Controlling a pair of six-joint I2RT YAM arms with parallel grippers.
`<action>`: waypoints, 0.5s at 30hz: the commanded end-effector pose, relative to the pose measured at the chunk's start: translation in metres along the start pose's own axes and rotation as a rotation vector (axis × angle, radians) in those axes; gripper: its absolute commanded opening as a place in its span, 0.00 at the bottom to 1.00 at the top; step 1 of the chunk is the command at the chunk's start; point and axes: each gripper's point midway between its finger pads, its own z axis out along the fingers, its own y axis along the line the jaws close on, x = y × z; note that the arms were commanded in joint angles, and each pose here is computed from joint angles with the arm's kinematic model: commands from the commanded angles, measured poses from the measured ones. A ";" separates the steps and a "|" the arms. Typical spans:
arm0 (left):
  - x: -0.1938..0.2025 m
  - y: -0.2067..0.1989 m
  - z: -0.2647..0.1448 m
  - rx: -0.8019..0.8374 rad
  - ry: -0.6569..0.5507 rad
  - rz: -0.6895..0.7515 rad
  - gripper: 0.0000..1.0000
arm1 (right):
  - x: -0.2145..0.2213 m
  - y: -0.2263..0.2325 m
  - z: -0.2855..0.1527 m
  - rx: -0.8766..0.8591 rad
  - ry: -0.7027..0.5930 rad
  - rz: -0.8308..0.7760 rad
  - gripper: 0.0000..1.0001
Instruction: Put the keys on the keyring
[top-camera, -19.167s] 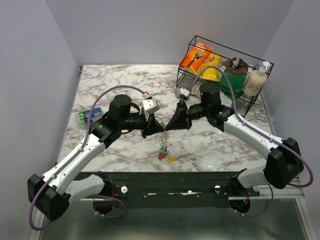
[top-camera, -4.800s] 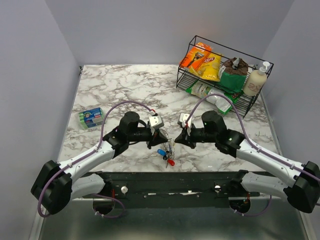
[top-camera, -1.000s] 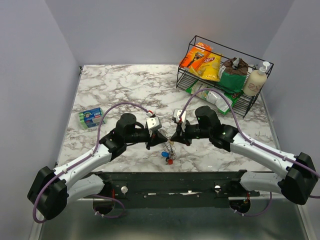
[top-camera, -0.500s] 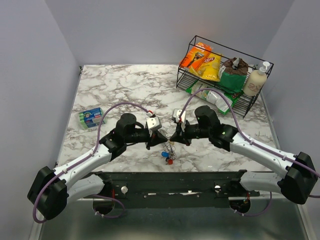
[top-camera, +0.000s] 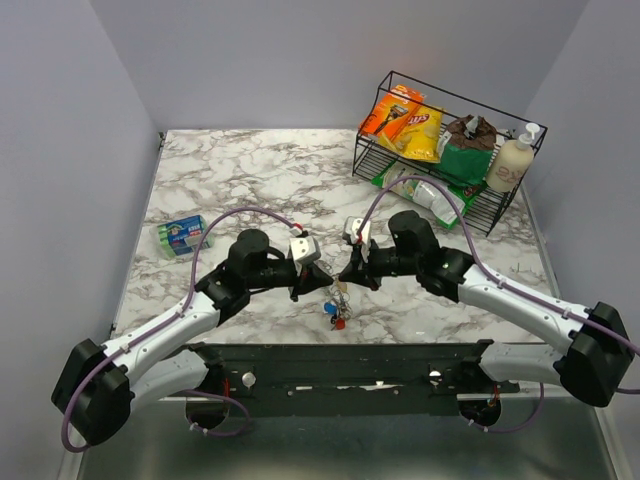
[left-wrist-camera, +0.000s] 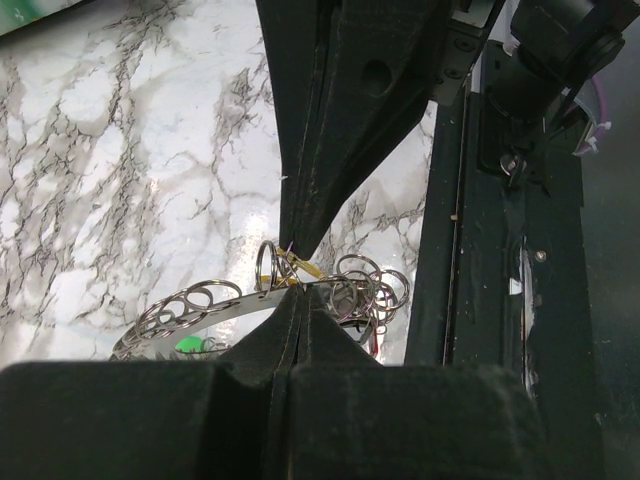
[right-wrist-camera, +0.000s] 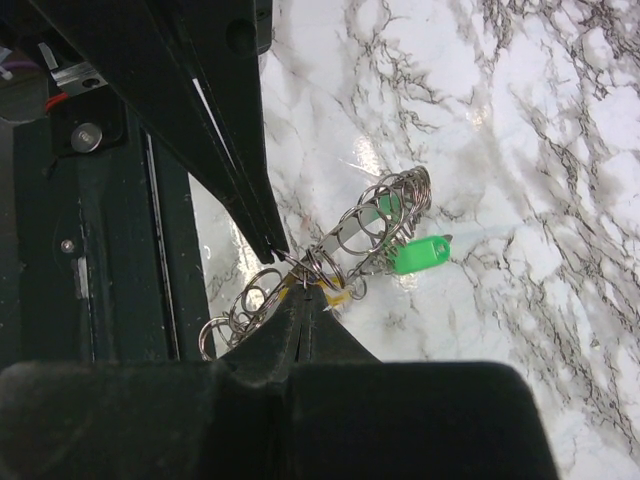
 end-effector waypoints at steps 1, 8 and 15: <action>-0.018 -0.011 -0.001 0.036 -0.062 0.035 0.00 | -0.001 -0.010 0.005 0.026 -0.020 0.001 0.01; -0.022 -0.013 -0.003 0.039 -0.080 0.043 0.00 | 0.008 -0.011 0.008 0.022 -0.008 0.017 0.01; -0.027 -0.015 -0.005 0.043 -0.096 0.059 0.00 | 0.012 -0.012 0.009 0.018 -0.007 0.028 0.01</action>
